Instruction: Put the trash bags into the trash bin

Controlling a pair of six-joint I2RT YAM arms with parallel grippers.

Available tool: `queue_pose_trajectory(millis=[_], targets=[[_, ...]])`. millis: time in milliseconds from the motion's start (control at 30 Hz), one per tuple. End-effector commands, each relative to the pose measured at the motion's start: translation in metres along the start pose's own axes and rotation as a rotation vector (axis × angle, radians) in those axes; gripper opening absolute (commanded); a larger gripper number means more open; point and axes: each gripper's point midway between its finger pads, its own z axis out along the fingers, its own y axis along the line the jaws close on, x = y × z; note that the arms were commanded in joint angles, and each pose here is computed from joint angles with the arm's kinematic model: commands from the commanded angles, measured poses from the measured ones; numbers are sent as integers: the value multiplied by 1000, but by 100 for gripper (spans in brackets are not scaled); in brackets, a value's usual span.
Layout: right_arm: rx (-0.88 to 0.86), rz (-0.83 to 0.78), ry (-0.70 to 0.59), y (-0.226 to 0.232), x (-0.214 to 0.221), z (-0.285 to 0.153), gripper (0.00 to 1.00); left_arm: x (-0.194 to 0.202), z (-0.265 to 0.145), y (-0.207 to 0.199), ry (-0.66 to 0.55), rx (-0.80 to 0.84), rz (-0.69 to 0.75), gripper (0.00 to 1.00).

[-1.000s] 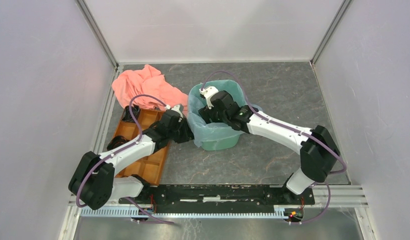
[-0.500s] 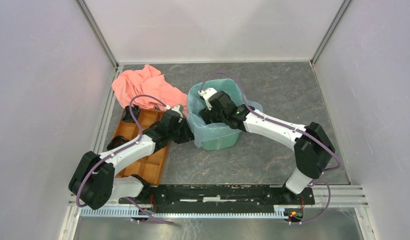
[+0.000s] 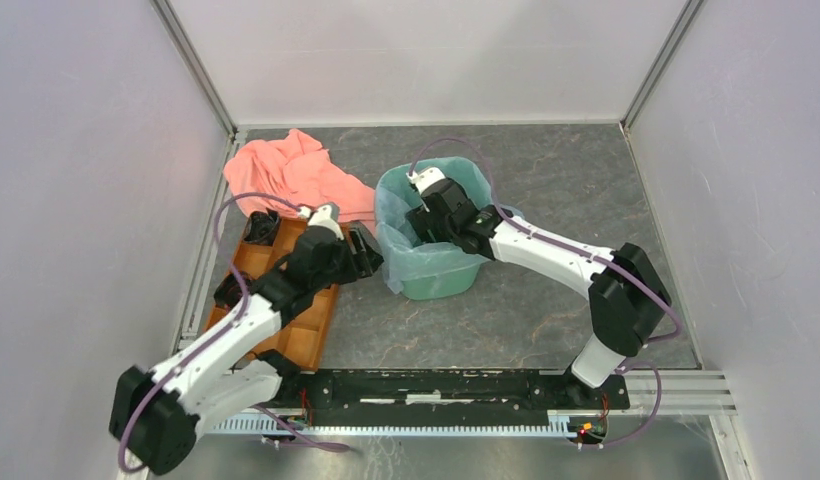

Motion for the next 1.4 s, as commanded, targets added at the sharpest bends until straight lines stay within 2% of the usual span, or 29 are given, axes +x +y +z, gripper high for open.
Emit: queue_pose_trajectory(millis=[0, 233, 467, 633, 800, 933, 1133, 1300, 1367], targets=[[138, 63, 58, -36, 22, 15, 83, -25, -34, 14, -152, -71, -48, 77], [286, 138, 89, -87, 30, 14, 83, -79, -103, 0, -402, -11, -39, 82], [472, 209, 108, -163, 22, 6, 84, -98, -125, -12, -447, 15, 7, 82], [617, 228, 94, -231, 0, -1, 85, -96, -127, -15, -440, 32, 22, 82], [766, 273, 118, -314, -5, 3, 88, -102, -130, -9, -483, 7, 32, 82], [807, 391, 144, -375, 7, 18, 89, -117, -128, -9, -521, -34, 50, 83], [870, 541, 87, -457, 32, 18, 89, -135, -106, -23, -510, -60, 113, 83], [932, 568, 96, -501, 60, 10, 88, -137, -77, -25, -463, -96, 147, 83], [925, 549, 78, -508, 58, 10, 88, -135, -66, -27, -438, -98, 152, 83]])
